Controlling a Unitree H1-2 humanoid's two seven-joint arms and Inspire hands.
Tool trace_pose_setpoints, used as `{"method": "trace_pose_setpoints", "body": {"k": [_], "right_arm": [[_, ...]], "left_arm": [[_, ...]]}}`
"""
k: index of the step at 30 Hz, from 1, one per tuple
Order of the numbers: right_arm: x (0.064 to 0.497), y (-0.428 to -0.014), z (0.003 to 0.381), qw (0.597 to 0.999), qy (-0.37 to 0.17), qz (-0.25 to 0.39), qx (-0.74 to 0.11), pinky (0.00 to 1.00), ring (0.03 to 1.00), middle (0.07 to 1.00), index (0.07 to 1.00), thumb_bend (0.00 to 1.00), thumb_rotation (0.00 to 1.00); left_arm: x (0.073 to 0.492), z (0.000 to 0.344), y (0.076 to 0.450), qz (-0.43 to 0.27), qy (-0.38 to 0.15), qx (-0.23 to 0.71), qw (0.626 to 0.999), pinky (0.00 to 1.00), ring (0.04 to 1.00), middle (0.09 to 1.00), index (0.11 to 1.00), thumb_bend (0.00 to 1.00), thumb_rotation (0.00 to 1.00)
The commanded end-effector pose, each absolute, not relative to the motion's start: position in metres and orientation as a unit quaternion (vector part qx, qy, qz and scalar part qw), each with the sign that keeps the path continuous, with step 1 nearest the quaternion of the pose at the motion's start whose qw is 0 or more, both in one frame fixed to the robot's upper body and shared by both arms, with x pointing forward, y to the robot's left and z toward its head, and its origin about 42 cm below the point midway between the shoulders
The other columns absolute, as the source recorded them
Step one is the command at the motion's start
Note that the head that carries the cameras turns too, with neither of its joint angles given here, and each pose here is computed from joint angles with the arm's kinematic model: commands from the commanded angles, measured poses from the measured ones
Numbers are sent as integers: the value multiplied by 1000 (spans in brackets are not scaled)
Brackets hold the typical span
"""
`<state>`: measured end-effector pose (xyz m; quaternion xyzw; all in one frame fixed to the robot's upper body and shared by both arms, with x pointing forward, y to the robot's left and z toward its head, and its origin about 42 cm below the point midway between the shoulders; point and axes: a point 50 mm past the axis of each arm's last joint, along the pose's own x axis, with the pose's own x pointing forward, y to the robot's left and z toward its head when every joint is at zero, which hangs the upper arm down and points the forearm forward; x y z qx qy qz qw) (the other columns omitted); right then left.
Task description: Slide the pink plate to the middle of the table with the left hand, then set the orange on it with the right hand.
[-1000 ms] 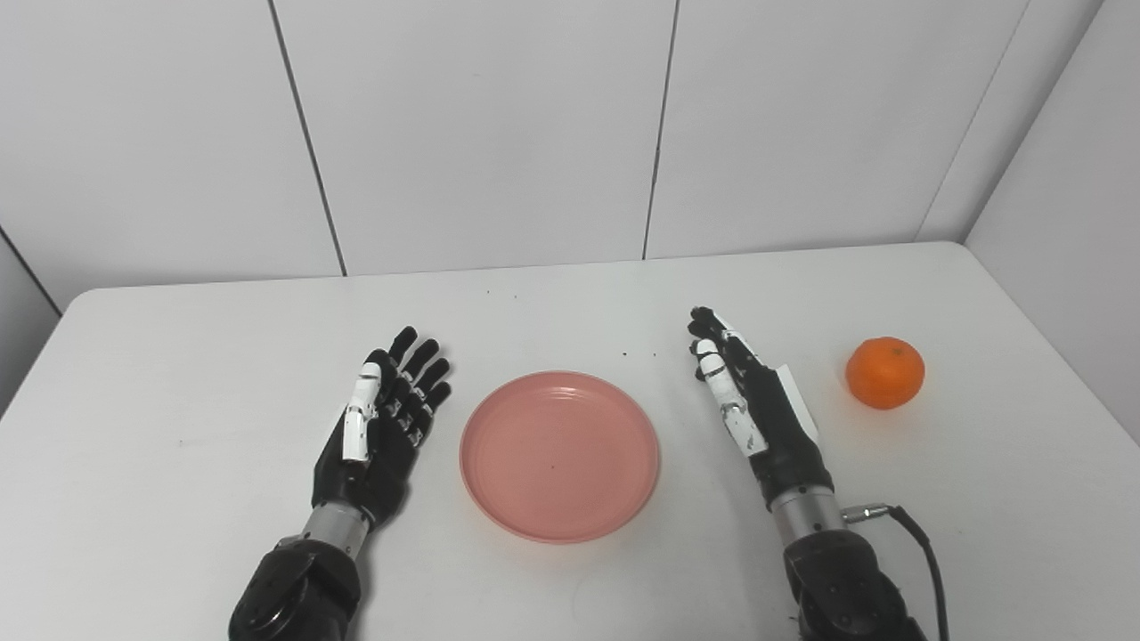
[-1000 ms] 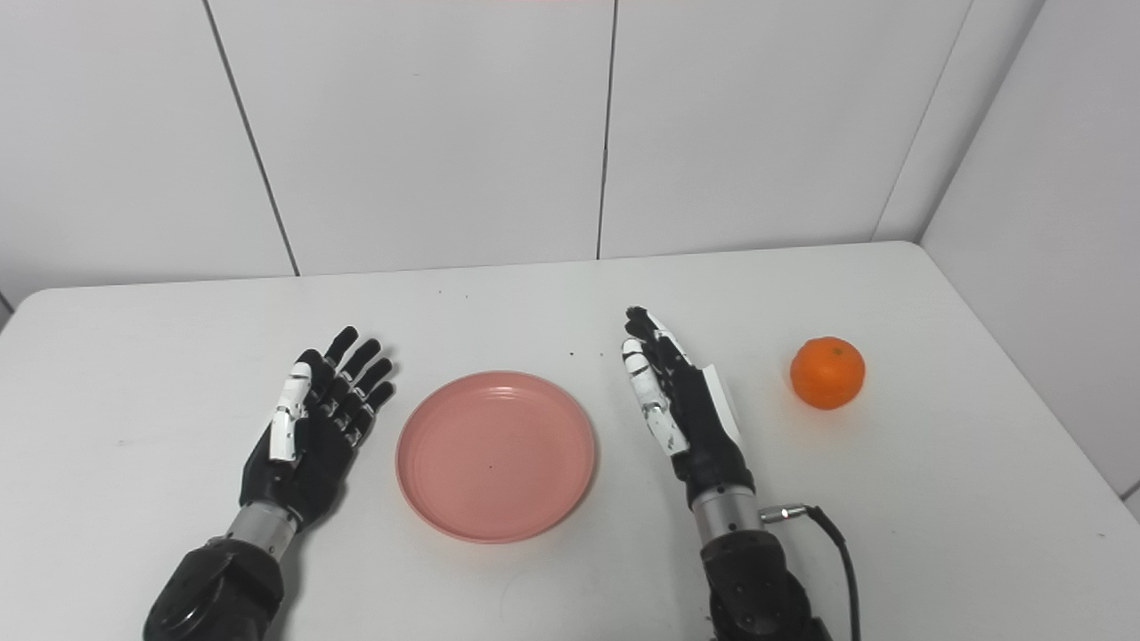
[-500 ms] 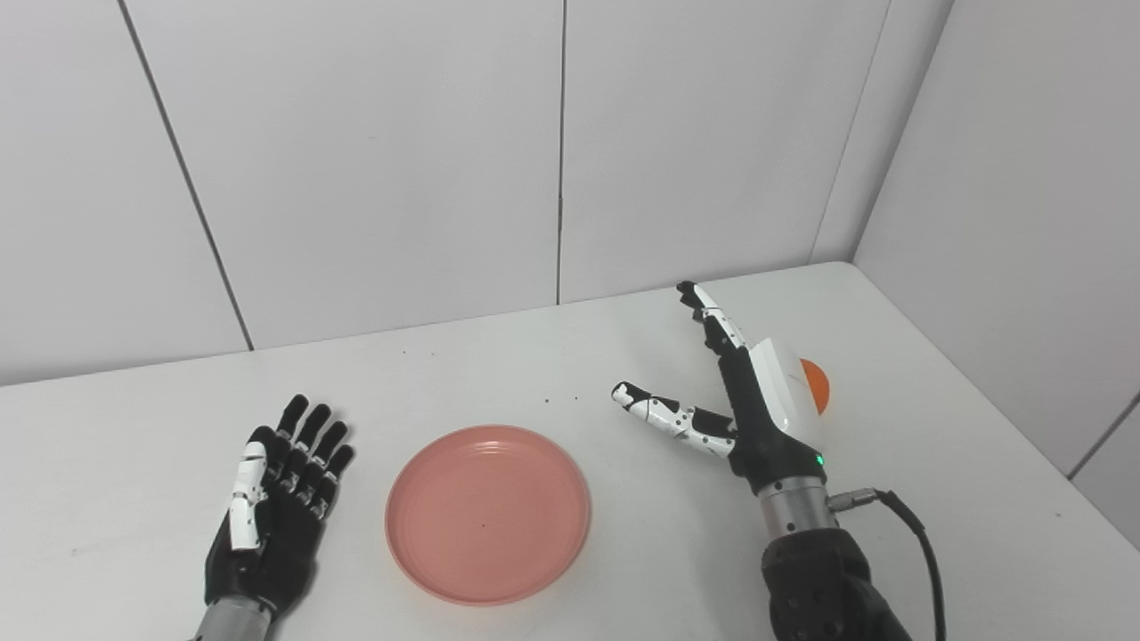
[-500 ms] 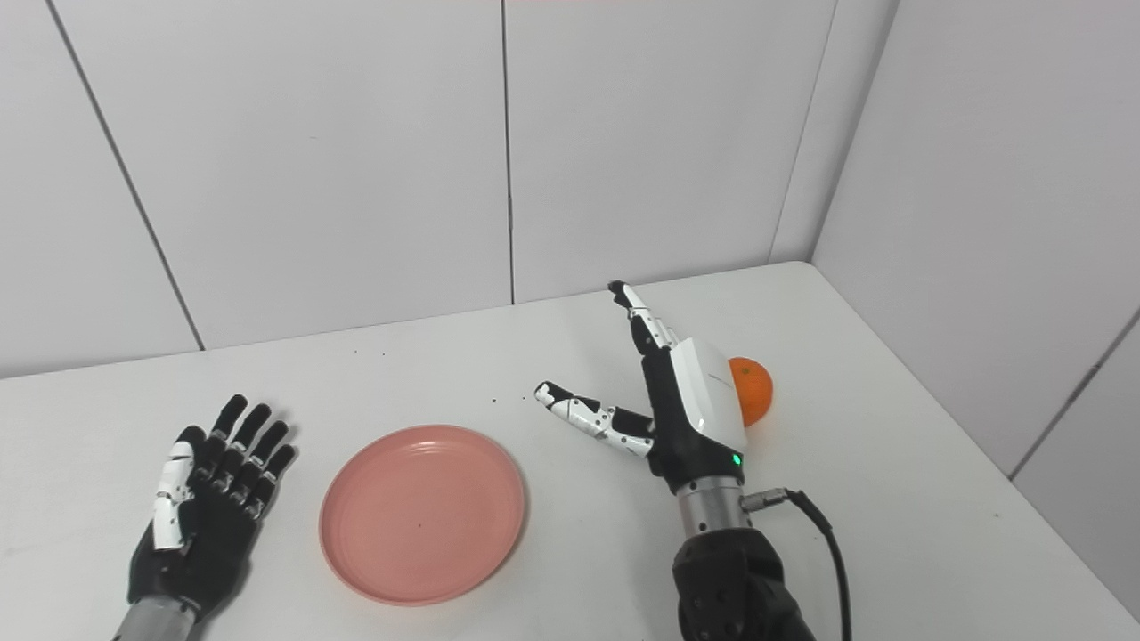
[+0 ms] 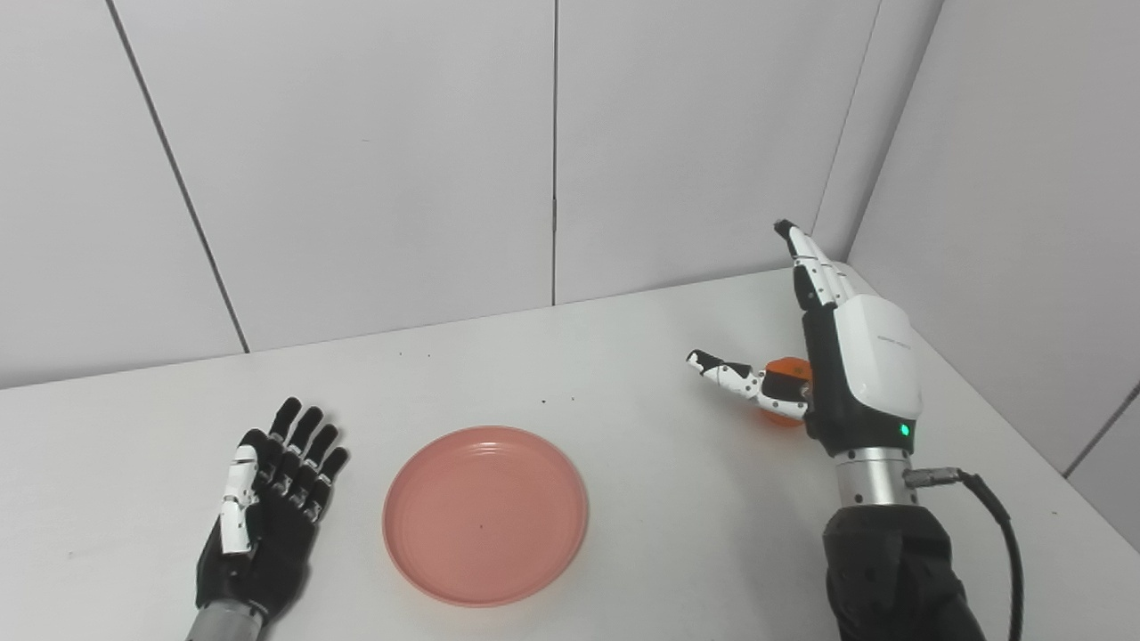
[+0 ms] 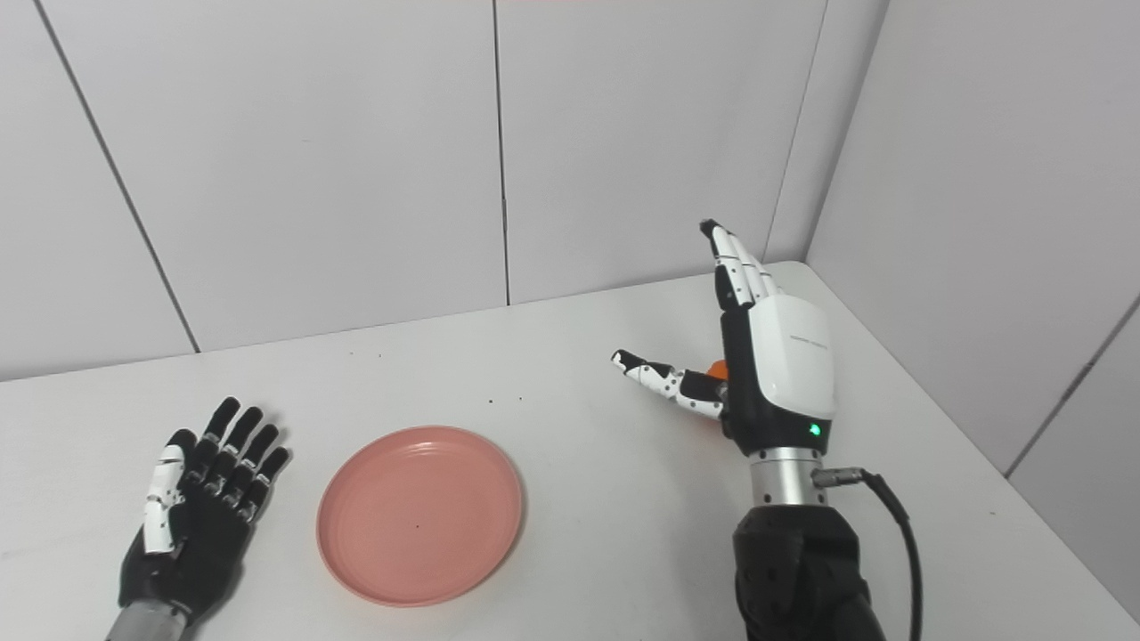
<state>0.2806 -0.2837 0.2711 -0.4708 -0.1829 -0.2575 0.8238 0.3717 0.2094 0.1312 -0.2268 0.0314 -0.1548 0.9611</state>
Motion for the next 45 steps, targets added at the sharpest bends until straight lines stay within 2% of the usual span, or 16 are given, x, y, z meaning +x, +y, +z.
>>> {"method": "trace_pose_setpoints", "body": {"k": [1, 13, 23, 45], "right_arm": [[279, -288, 291, 808, -196, -286, -476, 762, 862, 918, 928, 821, 455], [282, -305, 284, 809, -121, -298, -492, 730, 859, 922, 938, 850, 429], [293, -323, 265, 818, -55, -286, -497, 741, 873, 936, 967, 866, 482], [334, -332, 241, 833, 6, -245, -496, 733, 869, 925, 953, 917, 497]], "left_arm": [[363, 110, 218, -130, 93, -218, 963, 1000, 997, 1000, 1000, 286, 1000], [364, 113, 220, -139, 94, -229, 959, 1000, 1000, 1000, 1000, 286, 1000], [364, 115, 222, -138, 94, -230, 959, 1000, 1000, 1000, 1000, 288, 1000], [366, 120, 226, -133, 107, -236, 957, 1000, 1000, 1000, 1000, 281, 1000]]}}
